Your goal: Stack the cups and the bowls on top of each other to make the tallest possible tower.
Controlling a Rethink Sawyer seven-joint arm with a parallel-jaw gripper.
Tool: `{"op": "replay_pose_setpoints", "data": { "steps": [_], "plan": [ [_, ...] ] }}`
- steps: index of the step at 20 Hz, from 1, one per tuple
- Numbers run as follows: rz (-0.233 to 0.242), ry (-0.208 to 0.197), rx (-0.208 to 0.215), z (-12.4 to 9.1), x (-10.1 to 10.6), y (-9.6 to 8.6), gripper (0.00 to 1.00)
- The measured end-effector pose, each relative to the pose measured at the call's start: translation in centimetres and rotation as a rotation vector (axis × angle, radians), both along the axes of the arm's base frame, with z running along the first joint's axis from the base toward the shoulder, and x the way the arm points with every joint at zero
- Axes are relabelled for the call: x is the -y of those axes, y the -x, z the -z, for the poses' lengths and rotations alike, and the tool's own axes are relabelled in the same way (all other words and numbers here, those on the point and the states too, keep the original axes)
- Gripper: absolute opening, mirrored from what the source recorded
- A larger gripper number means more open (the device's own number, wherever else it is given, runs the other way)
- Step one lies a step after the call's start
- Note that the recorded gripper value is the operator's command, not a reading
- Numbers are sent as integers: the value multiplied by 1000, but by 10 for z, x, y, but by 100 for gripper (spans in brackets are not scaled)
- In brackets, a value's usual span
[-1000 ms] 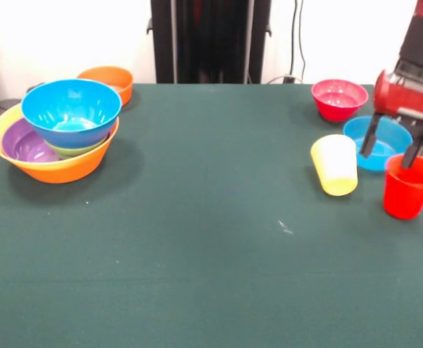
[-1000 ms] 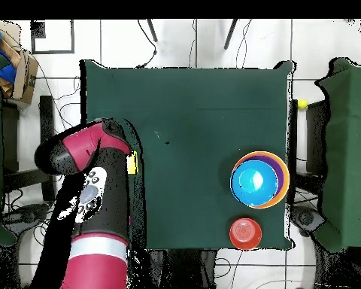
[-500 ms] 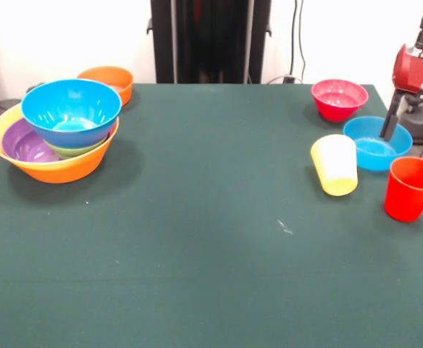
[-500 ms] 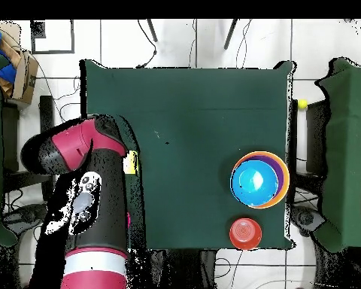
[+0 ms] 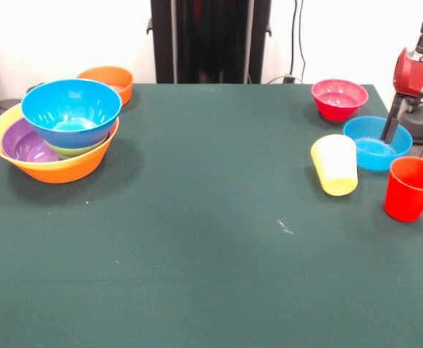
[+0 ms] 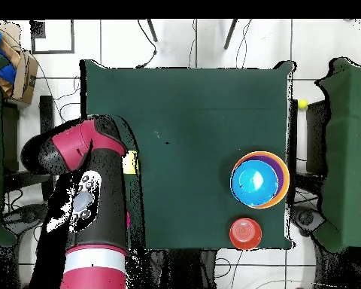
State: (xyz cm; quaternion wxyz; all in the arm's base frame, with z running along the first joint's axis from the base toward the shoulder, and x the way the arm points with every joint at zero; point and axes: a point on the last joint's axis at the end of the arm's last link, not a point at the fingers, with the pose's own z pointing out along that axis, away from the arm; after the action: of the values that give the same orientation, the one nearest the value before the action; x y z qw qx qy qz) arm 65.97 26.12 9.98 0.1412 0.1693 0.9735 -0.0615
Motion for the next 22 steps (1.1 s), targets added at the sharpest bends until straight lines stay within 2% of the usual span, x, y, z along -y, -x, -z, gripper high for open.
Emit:
{"op": "replay_pose_setpoints", "data": {
  "steps": [5, 11, 17, 22],
  "plan": [
    [-4, 1, -7, 5, -1, 3, 100],
    [-18, -2, -9, 22, -5, 10, 100],
    [-46, 8, -14, 43, -14, 23, 100],
    [-87, 19, -7, 59, -29, 36, 100]
  ]
}}
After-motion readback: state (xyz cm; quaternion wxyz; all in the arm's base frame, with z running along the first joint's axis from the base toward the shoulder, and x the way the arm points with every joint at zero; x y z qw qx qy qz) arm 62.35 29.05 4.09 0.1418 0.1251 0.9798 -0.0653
